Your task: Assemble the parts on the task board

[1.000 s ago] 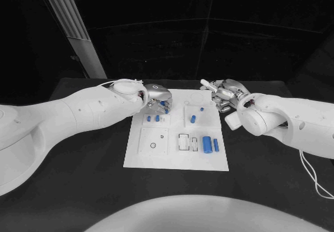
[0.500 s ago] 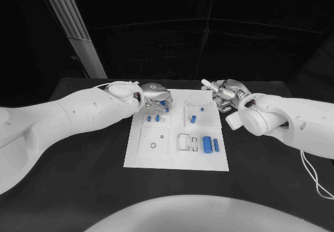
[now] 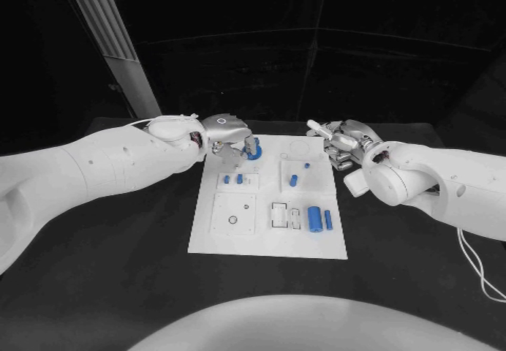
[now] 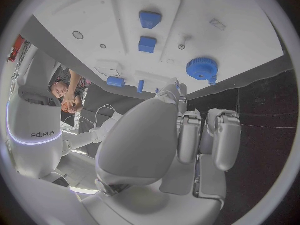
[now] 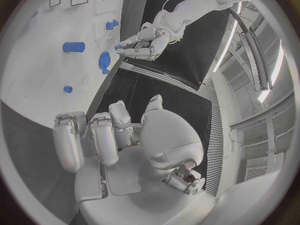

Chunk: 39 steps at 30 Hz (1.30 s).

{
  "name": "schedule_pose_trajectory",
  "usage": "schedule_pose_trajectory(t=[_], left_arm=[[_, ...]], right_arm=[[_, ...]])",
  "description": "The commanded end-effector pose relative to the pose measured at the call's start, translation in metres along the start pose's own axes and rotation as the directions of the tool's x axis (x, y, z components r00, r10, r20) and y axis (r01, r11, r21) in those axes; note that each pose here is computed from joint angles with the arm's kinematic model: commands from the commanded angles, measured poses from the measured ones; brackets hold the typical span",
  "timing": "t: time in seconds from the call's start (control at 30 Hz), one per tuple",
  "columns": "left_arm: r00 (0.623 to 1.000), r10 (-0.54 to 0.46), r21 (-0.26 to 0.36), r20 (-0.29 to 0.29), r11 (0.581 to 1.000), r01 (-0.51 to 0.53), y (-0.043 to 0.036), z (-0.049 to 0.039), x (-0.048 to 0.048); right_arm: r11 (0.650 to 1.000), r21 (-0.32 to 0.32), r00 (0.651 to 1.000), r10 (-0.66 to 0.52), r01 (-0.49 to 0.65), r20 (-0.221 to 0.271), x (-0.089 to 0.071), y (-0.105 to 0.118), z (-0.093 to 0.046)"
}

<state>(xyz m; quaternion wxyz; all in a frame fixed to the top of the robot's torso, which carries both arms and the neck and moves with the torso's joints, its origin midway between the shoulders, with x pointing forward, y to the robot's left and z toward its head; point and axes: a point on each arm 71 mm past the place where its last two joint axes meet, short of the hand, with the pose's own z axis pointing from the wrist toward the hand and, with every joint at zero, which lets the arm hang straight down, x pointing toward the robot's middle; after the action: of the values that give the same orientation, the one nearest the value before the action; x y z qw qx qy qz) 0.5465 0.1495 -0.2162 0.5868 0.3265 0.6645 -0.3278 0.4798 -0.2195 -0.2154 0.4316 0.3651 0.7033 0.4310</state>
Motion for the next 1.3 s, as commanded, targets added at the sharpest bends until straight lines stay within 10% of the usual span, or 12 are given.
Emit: schedule_pose_trajectory(t=[0.03, 0.5, 1.3], left_arm=[[1.000, -0.013, 0.000, 0.003, 1.000, 0.013, 0.0022, -0.0045, -0.0028], [0.997, -0.046, -0.046, -0.068, 0.998, 0.043, 0.0146, -0.0198, -0.0002], [0.985, -0.085, -0.089, -0.148, 0.993, 0.073, 0.0185, -0.0172, 0.0106]], right_arm=[[1.000, -0.007, 1.000, -0.002, 0.002, -0.004, 0.000, 0.001, 0.000], [1.000, -0.006, 1.000, -0.003, 0.003, -0.002, -0.001, 0.001, 0.000], [1.000, -0.007, 1.000, -0.002, 0.002, -0.004, -0.001, 0.001, -0.001]])
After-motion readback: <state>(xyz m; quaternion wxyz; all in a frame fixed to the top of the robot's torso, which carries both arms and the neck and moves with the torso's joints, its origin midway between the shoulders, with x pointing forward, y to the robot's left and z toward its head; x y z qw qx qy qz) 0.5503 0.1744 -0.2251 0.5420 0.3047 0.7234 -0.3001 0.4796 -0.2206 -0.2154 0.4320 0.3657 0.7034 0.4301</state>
